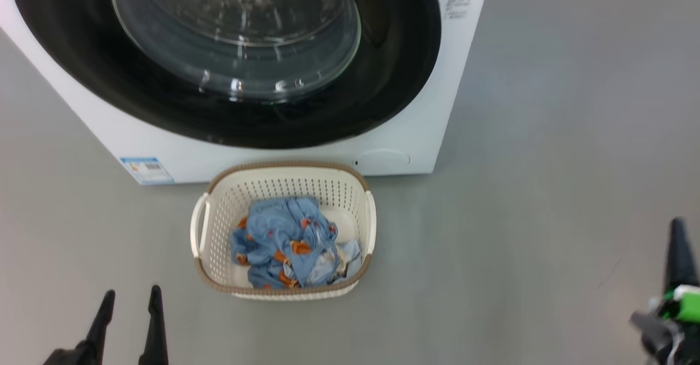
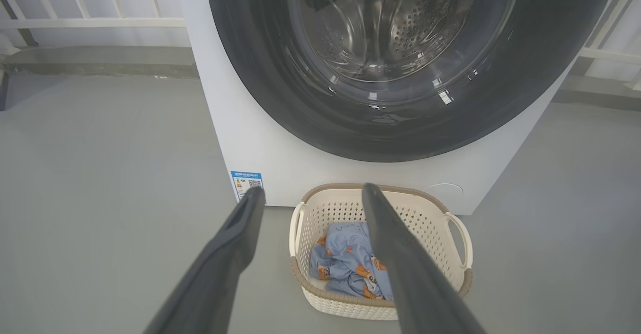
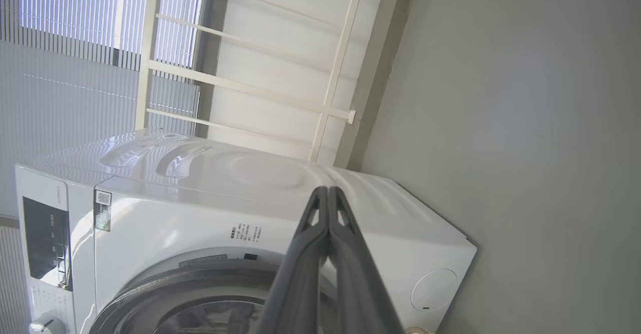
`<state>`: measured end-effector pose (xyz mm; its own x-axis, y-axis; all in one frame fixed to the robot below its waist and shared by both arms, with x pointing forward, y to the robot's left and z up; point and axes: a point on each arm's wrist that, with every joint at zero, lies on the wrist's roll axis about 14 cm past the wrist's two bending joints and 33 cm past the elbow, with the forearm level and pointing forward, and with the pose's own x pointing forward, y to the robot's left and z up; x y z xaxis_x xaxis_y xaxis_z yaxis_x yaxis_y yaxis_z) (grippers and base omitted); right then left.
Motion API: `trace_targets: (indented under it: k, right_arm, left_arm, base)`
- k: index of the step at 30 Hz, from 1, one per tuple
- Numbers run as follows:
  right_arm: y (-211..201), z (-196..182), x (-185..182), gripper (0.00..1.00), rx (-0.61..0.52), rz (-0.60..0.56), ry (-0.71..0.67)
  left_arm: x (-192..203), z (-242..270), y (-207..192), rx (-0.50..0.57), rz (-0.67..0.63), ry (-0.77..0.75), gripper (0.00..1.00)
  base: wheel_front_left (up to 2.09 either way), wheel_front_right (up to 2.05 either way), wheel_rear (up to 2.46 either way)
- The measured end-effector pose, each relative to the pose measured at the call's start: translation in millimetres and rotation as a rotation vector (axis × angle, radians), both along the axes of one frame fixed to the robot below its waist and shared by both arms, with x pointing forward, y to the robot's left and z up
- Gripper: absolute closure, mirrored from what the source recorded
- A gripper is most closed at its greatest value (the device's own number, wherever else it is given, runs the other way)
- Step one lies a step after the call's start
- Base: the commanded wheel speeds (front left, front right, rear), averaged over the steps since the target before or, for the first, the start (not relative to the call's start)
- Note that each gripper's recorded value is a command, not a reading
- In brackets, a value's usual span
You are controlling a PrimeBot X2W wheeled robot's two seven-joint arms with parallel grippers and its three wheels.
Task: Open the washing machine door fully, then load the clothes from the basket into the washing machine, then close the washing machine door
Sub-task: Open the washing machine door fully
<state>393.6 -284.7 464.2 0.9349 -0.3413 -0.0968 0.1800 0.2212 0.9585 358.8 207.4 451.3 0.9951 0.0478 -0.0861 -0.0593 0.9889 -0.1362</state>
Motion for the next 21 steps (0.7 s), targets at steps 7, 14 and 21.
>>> trace_targets:
  k: [7,14,21]
  right_arm:
    - [-19.4,15.1,41.5,1.0,0.087,0.017,-0.069]
    - [-23.6,22.6,90.1,1.0,0.126,0.086,-0.116]
    - [-10.2,19.2,135.0,1.0,0.121,0.175,-0.123]
  left_arm:
    - [14.3,-11.8,4.6,0.027,0.002,0.032,0.0]
    - [28.0,-31.3,5.2,0.03,0.002,0.079,0.0]
    - [31.8,-56.3,3.3,0.028,-0.005,0.147,0.0]
  base:
    - [0.0,0.0,0.0]
    - [0.0,0.0,0.0]
    - [0.0,0.0,0.0]
